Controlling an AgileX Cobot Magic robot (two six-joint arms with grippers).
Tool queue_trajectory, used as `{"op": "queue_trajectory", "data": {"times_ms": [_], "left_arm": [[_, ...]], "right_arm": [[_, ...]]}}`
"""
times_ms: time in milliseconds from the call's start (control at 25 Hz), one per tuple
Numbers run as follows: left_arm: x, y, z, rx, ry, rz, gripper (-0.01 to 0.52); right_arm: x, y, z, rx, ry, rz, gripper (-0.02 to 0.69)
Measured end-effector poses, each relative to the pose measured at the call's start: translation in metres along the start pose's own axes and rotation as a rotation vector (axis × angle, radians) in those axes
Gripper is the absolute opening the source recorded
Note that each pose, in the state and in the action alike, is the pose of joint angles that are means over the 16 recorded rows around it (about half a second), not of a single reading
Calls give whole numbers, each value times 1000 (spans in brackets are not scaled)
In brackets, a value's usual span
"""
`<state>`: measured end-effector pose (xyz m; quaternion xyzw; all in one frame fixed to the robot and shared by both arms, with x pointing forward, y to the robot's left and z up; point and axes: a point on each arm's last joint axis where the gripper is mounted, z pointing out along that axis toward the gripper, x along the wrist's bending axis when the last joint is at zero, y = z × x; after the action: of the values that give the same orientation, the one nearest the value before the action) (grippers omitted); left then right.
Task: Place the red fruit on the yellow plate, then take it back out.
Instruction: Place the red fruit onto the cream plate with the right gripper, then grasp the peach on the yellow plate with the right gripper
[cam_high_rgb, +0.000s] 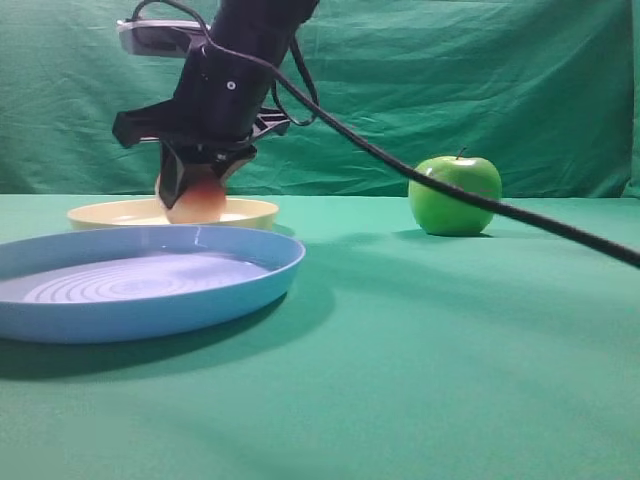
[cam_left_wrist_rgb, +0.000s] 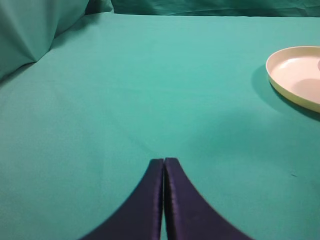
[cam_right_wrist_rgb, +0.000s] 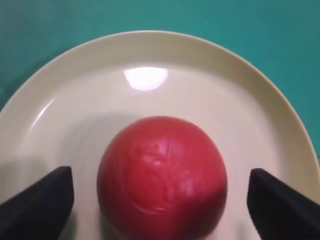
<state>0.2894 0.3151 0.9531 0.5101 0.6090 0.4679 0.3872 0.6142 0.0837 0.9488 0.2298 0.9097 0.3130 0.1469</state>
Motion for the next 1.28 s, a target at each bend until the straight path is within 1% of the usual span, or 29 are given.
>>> {"op": "queue_trajectory", "data": {"times_ms": [120, 200, 240, 360, 640, 720, 880, 960, 1040, 1280], "left_arm": [[0, 0, 0, 0, 0, 0, 0], [0, 0, 0, 0, 0, 0, 0], [0, 0, 0, 0, 0, 0, 0], [0, 0, 0, 0, 0, 0, 0], [0, 0, 0, 0, 0, -1, 0], [0, 0, 0, 0, 0, -1, 0], [0, 0, 0, 0, 0, -1, 0], [0, 0, 0, 0, 0, -2, 0], [0, 0, 0, 0, 0, -2, 0], [0, 0, 0, 0, 0, -2, 0]], "right_arm": [[-2, 5, -11, -4, -1, 2, 597], [-4, 11, -23, -5, -2, 6, 588], [-5, 13, -31, -5, -2, 9, 570], [-9, 23, -58, -2, -2, 23, 484], [-16, 41, -143, 9, 1, 88, 209], [-16, 44, -167, 14, 2, 108, 140], [-15, 46, -212, 18, 3, 145, 40], [-13, 46, -233, 15, 3, 159, 13], [-11, 45, -252, 8, 2, 170, 2], [-2, 33, -304, -17, -2, 189, 0]]}}
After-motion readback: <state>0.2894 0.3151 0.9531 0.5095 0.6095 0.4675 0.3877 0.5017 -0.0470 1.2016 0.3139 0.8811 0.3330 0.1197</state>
